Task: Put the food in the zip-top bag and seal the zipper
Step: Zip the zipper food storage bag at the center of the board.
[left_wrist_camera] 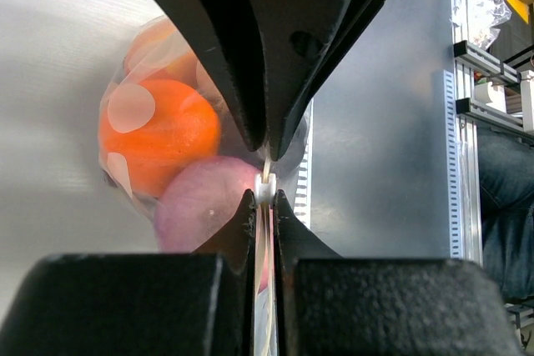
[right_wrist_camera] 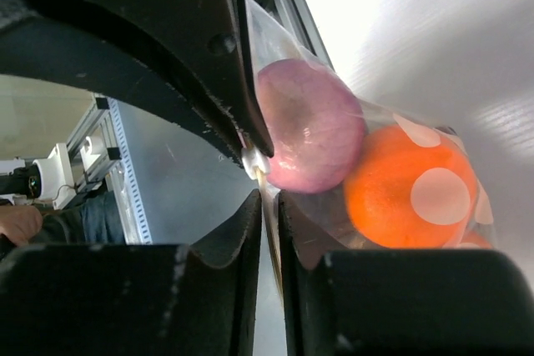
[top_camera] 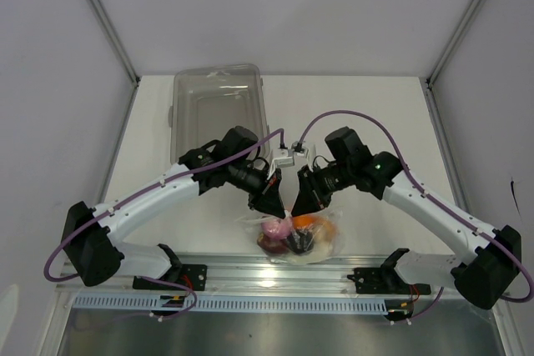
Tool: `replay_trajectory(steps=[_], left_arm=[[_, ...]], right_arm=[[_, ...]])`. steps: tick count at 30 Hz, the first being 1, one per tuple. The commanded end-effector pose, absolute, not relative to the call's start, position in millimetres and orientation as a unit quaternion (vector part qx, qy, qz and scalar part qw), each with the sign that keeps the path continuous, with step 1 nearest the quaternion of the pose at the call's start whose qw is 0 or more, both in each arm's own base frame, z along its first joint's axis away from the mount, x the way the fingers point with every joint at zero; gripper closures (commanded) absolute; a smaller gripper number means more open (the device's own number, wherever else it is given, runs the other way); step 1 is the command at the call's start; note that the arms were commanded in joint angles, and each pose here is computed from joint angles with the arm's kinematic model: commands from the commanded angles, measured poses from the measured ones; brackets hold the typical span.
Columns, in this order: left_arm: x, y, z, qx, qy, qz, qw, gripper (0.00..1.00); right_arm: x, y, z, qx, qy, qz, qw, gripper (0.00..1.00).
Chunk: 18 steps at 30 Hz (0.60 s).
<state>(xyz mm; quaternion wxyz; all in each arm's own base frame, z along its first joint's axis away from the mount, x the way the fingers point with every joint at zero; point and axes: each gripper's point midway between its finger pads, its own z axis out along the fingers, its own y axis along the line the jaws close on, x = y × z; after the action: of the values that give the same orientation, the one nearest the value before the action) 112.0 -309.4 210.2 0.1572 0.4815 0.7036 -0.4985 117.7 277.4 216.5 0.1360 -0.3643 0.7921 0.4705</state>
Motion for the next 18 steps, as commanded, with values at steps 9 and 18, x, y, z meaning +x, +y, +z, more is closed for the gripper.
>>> replay_trajectory(steps=[9, 18], left_arm=[[112.1, -309.6, 227.3, 0.486, 0.683, -0.514, 0.182, 0.99], [114.1, -302.3, 219.8, 0.474, 0.705, -0.495, 0.184, 0.99]], right_arm=[[102.1, 281.4, 224.9, -0.38, 0.771, 0.495, 0.127, 0.98], [117.5, 272.4, 217.9, -0.342, 0.806, 0.449, 0.177, 1.0]])
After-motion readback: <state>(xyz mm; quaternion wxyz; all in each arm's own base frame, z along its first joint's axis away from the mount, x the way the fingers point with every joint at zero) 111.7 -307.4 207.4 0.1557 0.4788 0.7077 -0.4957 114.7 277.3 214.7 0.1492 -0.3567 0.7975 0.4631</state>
